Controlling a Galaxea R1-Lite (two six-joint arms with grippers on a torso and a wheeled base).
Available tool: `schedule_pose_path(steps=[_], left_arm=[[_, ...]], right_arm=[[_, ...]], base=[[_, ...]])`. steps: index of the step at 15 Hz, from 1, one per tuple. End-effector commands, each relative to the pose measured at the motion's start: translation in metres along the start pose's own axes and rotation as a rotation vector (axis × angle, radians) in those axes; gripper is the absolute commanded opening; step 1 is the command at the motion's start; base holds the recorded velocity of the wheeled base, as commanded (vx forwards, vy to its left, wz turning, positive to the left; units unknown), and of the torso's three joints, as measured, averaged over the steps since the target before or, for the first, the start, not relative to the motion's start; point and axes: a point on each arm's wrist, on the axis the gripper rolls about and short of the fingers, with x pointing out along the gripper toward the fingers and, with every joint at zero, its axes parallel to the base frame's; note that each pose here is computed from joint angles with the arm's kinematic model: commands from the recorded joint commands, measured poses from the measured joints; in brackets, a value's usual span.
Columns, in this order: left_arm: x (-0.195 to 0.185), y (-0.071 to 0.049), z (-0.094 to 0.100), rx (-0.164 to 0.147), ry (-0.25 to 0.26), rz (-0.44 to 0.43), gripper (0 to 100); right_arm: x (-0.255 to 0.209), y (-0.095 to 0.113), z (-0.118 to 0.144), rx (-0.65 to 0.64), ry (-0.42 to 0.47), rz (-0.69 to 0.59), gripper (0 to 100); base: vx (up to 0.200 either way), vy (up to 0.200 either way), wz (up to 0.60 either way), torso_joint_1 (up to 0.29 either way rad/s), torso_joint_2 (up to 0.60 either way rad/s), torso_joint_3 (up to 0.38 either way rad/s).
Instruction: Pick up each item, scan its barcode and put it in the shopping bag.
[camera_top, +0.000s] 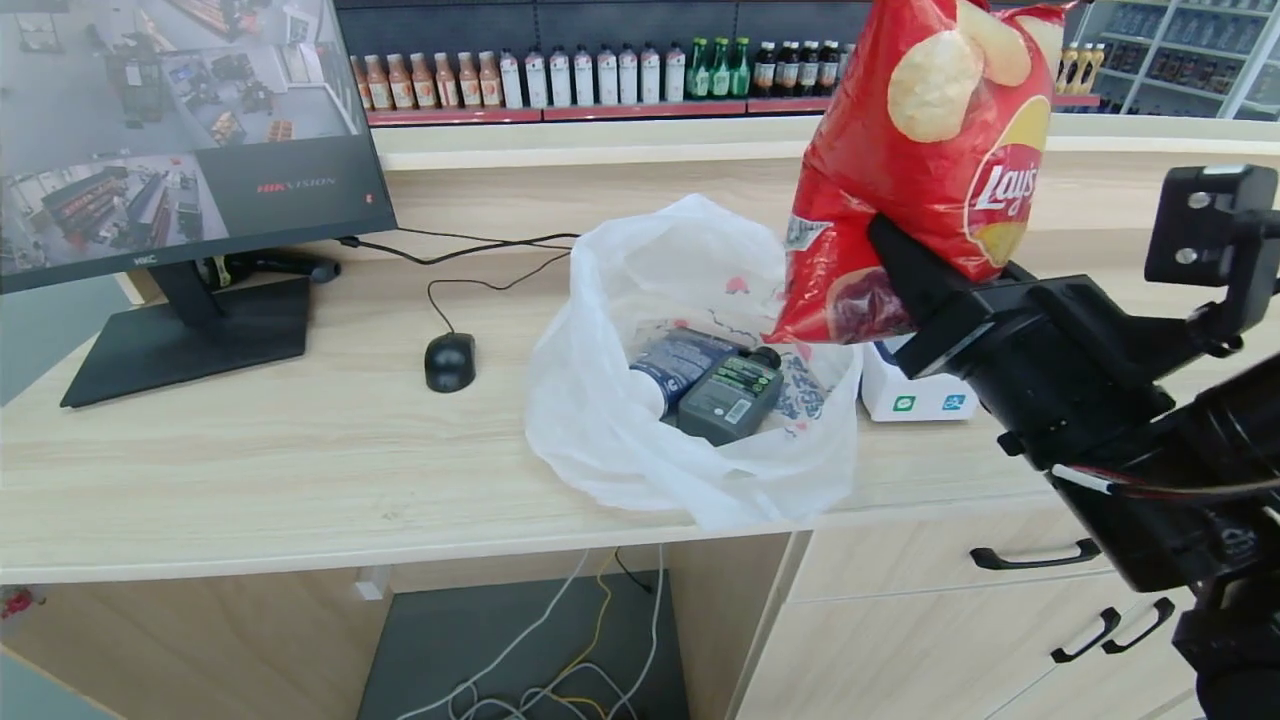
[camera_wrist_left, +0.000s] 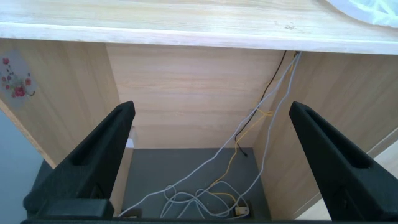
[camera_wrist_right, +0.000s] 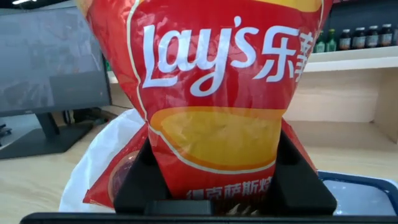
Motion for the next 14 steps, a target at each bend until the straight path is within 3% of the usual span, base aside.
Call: schedule_pose_path(steps=[1, 4, 7, 14], left_arm=[[0.0, 0.0, 0.0, 0.0, -0.001, 0.001, 100], [0.0, 0.0, 0.0, 0.0, -0.001, 0.001, 100], [0.0, 0.0, 0.0, 0.0, -0.001, -0.001, 100], [0.0, 0.0, 0.0, 0.0, -0.001, 0.001, 100]], right_arm=[[0.008, 0.006, -0.015, -0.002, 0.032, -0.026, 0], [0.007, 0.026, -0.053, -0.005, 0.143, -0.009, 0], [0.022, 0.045, -0.076, 0.044, 0.157, 0.013, 0], [0.025, 0.037, -0.089, 0.025, 0.183, -0.045, 0]], base=[[0.0, 0.0, 0.0, 0.0, 0.0, 0.0], [0.0, 0.0, 0.0, 0.0, 0.0, 0.0], [0.0, 0.0, 0.0, 0.0, 0.0, 0.0], [0.0, 0.0, 0.0, 0.0, 0.0, 0.0]])
